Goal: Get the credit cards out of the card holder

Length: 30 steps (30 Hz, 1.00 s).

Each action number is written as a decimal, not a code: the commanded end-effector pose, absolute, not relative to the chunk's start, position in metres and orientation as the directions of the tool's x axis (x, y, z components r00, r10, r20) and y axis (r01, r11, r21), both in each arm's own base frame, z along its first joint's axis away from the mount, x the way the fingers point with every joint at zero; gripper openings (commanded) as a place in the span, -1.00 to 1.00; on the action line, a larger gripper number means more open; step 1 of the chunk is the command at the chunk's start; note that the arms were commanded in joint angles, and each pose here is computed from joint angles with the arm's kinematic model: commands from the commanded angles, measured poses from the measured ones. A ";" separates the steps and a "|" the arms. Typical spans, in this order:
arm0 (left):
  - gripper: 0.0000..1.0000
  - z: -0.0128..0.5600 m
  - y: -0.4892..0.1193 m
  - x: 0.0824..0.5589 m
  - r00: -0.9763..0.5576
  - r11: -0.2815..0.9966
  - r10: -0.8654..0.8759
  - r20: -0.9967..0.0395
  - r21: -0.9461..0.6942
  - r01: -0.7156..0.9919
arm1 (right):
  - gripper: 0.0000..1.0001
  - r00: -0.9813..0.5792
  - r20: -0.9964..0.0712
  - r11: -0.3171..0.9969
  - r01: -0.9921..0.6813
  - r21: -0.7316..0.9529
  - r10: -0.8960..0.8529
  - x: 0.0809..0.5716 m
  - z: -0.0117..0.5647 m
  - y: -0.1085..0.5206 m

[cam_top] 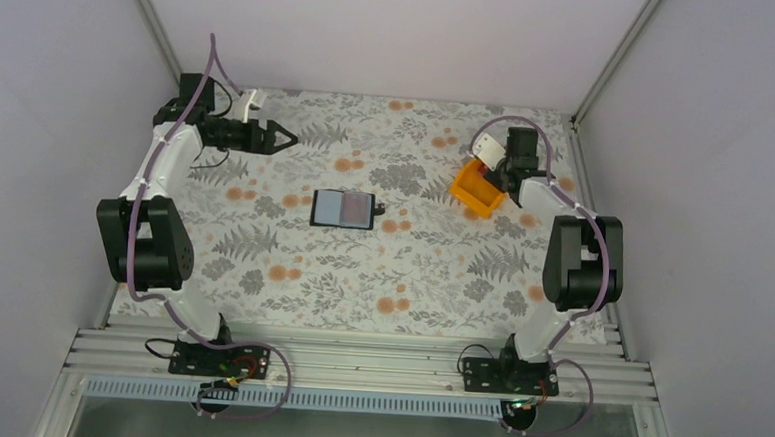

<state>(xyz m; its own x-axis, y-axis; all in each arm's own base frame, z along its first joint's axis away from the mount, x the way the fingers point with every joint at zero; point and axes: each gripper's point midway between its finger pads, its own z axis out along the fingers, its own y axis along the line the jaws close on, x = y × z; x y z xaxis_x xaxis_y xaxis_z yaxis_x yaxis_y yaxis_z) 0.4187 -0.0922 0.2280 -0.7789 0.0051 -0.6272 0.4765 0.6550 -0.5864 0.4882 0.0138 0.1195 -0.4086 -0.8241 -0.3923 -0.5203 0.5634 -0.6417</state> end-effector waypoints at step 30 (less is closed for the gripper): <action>1.00 0.245 -0.078 0.422 -0.753 0.638 -0.017 -0.658 -0.587 0.498 | -0.92 -0.326 -0.248 0.395 -0.537 -0.745 -0.912 0.520 0.103 -0.008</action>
<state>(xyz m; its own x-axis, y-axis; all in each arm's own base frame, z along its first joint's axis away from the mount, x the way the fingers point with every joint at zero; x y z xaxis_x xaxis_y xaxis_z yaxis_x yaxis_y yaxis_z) 0.4215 -0.0788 0.2319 -0.7826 -0.0274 -0.6219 0.4581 0.6512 -0.6051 0.5077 -0.0039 0.0882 -0.3462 -0.9019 -0.2582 -0.5793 0.4220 -0.6974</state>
